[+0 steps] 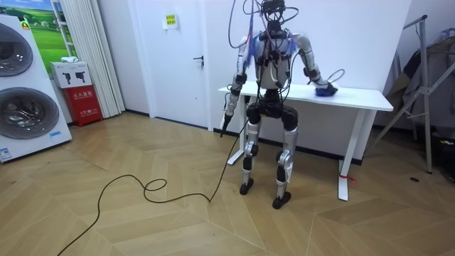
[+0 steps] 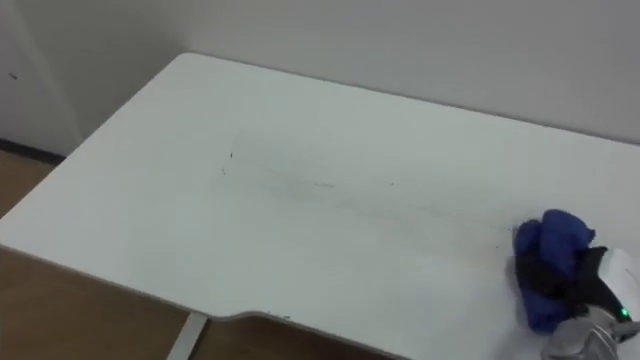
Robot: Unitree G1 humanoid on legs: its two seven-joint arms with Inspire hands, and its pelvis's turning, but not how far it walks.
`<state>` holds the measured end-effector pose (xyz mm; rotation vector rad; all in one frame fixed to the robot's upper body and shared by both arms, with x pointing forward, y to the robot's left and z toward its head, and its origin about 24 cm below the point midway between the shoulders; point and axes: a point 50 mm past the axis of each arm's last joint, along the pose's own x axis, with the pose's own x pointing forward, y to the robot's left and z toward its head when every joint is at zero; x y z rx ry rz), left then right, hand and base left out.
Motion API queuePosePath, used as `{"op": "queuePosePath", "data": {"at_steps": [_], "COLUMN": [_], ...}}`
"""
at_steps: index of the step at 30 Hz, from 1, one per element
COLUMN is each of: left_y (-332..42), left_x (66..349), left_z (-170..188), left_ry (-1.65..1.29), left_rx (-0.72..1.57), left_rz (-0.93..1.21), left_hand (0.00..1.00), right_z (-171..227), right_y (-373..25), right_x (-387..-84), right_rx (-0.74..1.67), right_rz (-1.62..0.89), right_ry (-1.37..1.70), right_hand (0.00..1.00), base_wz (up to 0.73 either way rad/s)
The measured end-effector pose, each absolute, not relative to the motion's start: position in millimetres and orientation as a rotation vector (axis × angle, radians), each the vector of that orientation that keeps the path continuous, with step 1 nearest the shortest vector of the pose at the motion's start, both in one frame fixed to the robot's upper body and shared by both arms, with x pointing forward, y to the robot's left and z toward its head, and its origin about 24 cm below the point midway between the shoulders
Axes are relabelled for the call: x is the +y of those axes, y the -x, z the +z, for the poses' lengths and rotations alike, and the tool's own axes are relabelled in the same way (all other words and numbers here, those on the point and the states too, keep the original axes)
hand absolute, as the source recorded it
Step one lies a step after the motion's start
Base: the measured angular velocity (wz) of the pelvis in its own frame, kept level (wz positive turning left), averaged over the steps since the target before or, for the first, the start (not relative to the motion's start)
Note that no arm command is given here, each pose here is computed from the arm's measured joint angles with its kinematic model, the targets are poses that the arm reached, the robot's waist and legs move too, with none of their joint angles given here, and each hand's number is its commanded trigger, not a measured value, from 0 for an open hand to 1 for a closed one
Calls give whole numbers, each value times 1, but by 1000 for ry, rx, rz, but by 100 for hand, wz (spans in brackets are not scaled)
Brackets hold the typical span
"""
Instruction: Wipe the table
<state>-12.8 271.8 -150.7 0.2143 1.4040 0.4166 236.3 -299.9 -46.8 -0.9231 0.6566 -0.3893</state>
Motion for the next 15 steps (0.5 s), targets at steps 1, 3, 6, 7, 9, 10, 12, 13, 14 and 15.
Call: {"op": "queuePosePath", "data": {"at_steps": [1,3,6,7,9,10,12,13,14,15], "left_y": [14,17,28,38,59,64,72,78,82,83], "left_x": [271,271,271,273,275,275,276,276,277,278], "left_z": [-152,-152,-151,-151,-148,-147,-146,-144,-143,-142], "left_ry": [-205,-200,-192,-189,-178,-173,-166,-159,-155,-155], "left_rx": [1422,1438,1472,1504,1559,1570,1589,1600,1602,1602], "left_rz": [414,414,418,431,464,476,484,493,509,516], "left_hand": [0,0,0,0,0,0,0,0,0,0], "right_z": [-35,-15,9,10,2,-10,-35,-40,-42,-43], "right_y": [-262,-296,-320,-322,-319,-308,-279,-263,-253,-248], "right_x": [-271,-233,-216,-217,-223,-235,-263,-277,-291,-297], "right_rx": [571,439,326,319,358,418,535,539,554,565], "right_rz": [-292,-155,-95,-95,-90,-97,-147,-211,-259,-286], "right_ry": [938,985,1001,1003,1013,1020,979,952,951,951], "right_hand": [100,100,100,100,100,100,100,100,100,100], "base_wz": [-20,6,47,65,61,66,49,12,6,6]}}
